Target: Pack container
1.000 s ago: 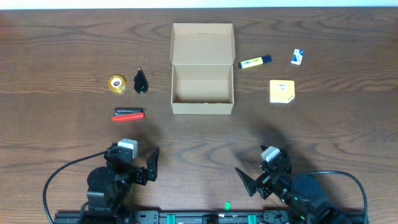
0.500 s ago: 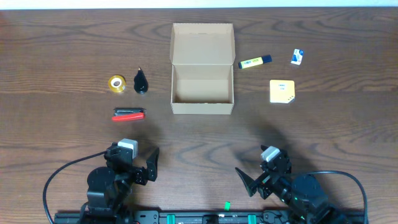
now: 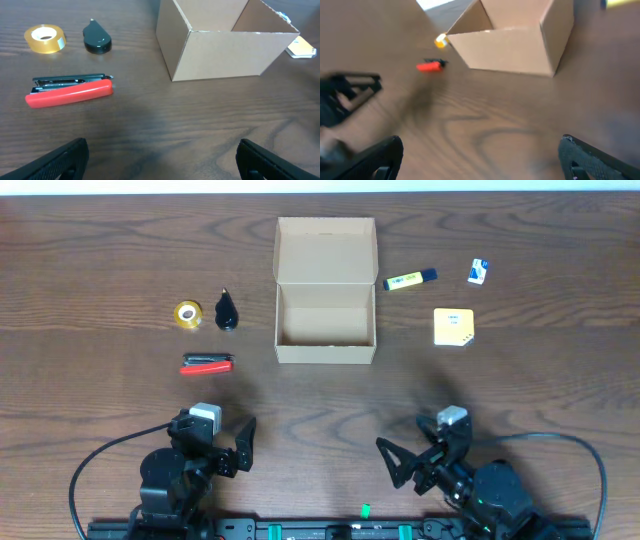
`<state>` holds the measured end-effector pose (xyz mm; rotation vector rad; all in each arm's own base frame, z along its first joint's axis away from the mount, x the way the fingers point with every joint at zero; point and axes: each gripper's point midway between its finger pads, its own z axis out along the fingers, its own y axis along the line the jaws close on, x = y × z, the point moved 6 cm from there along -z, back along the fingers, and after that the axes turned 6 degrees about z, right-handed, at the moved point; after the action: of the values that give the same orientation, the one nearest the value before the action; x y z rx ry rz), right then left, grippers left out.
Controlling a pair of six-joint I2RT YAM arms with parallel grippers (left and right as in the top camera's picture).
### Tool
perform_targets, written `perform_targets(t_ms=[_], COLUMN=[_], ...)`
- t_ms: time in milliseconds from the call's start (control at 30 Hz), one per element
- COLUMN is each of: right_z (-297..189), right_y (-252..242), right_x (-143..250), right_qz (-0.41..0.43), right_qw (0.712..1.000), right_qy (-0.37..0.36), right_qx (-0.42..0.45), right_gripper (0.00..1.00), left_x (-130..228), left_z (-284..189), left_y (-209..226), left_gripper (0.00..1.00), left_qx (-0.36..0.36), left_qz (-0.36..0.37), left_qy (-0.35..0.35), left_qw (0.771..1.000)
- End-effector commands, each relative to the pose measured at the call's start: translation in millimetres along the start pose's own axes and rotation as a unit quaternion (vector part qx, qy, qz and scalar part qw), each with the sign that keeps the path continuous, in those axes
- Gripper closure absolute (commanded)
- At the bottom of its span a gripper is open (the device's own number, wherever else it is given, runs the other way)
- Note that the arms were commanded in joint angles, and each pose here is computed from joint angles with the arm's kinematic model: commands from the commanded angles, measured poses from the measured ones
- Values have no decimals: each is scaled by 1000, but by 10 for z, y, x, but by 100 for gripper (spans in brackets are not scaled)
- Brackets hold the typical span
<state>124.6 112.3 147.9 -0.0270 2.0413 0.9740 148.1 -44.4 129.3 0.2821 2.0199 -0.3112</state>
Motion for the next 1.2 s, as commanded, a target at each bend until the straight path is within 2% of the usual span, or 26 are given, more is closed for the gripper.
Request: perform_targets(t_ms=[0,100,200,433,600,733,967,1167], right_z=[-1,-4,-15,-100,-219,-273,-73,278], right_y=[26,78,156,231,275,284,160,-204], right_x=[-2,-61,-135,-300,-551,-870,-1335,-1586], right_qz=[131,136,85,28,-23,-36,-60,-41], right_qw=[991,990,995,998,998,986,950,917], right_qy=[-1,-15,-33,-39,-1,24,57,87], right_qx=[-10,-26,-49,-27,62,164,301,388], right_gripper=[1,1,1,1,1,1,1,1], left_x=[37,37,36,37,36,36,37,36], left_z=[18,18,18,18,18,18,18,18], left_y=[-22,-22,-22,-22,-22,-22,-22,-22], left_gripper=[5,5,5,5,5,5,5,5], left_qx=[10,10,10,10,10,10,10,10], left_qz=[-3,-3,-3,-3,-3,-3,-3,-3], left_qy=[3,3,3,3,3,3,3,3], left_qw=[1000,1000,1000,1000,1000,1000,1000,1000])
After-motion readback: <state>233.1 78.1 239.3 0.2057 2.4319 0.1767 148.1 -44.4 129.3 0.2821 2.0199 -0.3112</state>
